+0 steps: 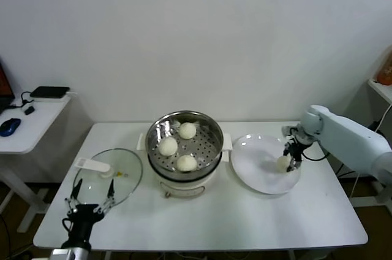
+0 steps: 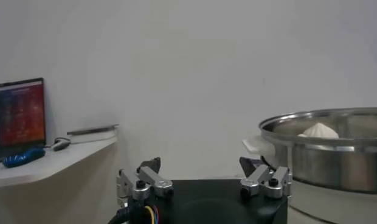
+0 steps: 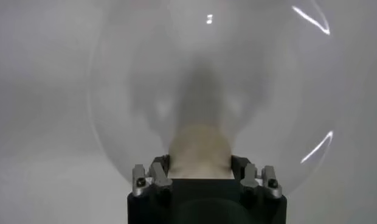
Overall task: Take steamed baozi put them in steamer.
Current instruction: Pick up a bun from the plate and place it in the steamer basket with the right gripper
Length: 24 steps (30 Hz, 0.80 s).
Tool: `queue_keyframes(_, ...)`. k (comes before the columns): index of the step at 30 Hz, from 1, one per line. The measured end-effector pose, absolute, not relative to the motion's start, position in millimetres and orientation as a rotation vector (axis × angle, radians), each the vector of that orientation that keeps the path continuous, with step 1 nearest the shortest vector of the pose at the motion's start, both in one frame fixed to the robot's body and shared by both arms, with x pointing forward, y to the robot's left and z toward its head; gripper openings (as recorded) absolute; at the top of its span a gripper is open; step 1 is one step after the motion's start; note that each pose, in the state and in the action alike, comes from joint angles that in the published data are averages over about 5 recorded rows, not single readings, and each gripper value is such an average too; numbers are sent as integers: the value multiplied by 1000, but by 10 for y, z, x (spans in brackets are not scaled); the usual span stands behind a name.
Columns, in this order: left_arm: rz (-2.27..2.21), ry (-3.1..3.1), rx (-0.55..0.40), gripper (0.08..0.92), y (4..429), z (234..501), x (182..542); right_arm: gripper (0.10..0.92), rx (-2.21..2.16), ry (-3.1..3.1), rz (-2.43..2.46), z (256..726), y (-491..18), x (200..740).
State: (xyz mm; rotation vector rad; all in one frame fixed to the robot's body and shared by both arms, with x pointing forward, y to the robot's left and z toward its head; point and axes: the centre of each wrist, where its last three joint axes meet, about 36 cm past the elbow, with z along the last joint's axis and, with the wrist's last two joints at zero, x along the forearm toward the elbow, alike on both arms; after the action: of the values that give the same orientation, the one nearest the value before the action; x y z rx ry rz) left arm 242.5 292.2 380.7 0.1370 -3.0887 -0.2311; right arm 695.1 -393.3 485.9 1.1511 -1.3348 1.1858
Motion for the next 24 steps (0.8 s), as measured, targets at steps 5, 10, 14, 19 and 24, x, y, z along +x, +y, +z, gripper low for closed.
queue_keyframes(5,-231,-3099,134,823,2910,3840,2435,662,1160,-1378,1182,5189,-3875,7001)
queue_keyframes(10,-230,-3104,129,823,2896,3857,2437,662,1198,-1430,1180,5622,-3723,7075)
queue_keyframes(14,-229,-3106,126,823,2890,3857,2436,665,1233,-1475,1187,6046,-3566,7143)
queue_keyframes(19,-231,-3108,122,823,2881,3856,2437,670,1271,-1532,1201,6563,-3335,7220)
queue_keyframes(24,-231,-3110,122,823,2880,3864,2440,670,1327,-1581,1209,6980,-2988,7285)
